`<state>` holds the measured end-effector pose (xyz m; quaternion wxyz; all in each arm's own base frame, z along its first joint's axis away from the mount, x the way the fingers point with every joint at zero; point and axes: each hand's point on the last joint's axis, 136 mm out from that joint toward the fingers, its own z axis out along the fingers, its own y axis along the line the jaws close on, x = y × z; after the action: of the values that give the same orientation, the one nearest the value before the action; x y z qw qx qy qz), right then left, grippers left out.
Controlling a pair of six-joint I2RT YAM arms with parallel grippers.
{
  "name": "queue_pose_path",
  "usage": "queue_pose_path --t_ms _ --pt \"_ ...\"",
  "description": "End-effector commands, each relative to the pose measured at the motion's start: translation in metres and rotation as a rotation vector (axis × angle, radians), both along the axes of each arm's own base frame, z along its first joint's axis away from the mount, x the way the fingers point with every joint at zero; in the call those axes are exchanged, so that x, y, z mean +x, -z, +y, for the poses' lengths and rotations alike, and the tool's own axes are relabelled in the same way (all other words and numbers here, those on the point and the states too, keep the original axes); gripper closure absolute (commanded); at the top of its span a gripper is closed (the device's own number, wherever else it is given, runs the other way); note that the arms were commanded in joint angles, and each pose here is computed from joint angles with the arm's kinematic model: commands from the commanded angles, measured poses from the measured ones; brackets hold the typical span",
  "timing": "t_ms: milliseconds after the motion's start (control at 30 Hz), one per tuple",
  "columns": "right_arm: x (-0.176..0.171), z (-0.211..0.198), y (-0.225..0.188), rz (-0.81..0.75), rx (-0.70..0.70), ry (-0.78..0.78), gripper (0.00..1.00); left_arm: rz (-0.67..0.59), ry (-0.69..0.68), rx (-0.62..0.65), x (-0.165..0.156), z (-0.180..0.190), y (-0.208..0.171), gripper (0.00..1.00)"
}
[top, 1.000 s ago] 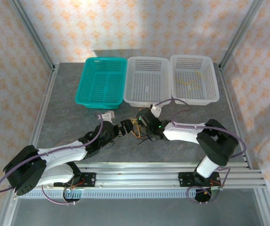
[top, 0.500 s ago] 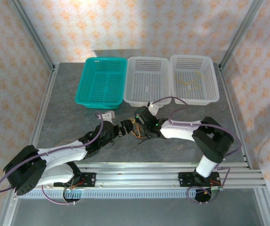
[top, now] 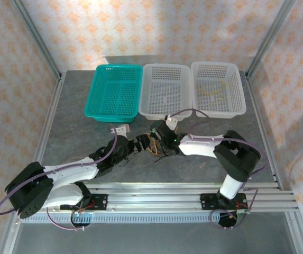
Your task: Untangle the cables
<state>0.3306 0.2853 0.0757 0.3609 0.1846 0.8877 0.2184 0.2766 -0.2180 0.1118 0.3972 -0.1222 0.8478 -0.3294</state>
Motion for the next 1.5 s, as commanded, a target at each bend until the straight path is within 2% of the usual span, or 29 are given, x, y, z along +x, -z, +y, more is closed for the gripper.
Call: queue_pose_path --t_ms 0,800,1033,1467 --pt "0.005 -0.004 -0.023 -0.058 0.022 0.026 0.98 -0.02 -0.024 0.019 0.01 0.001 -0.008 0.02" --pt "-0.027 -0.032 -0.115 -0.195 0.18 -0.035 1.0 -0.021 0.07 0.05 0.036 -0.04 -0.009 0.02" --pt "-0.025 -0.036 -0.121 -0.197 0.18 -0.015 1.0 -0.069 0.151 0.044 0.039 -0.056 -0.025 0.01" --pt "-0.026 -0.036 -0.135 -0.195 0.247 -0.019 1.0 -0.074 0.129 0.039 0.051 -0.063 -0.022 0.01"
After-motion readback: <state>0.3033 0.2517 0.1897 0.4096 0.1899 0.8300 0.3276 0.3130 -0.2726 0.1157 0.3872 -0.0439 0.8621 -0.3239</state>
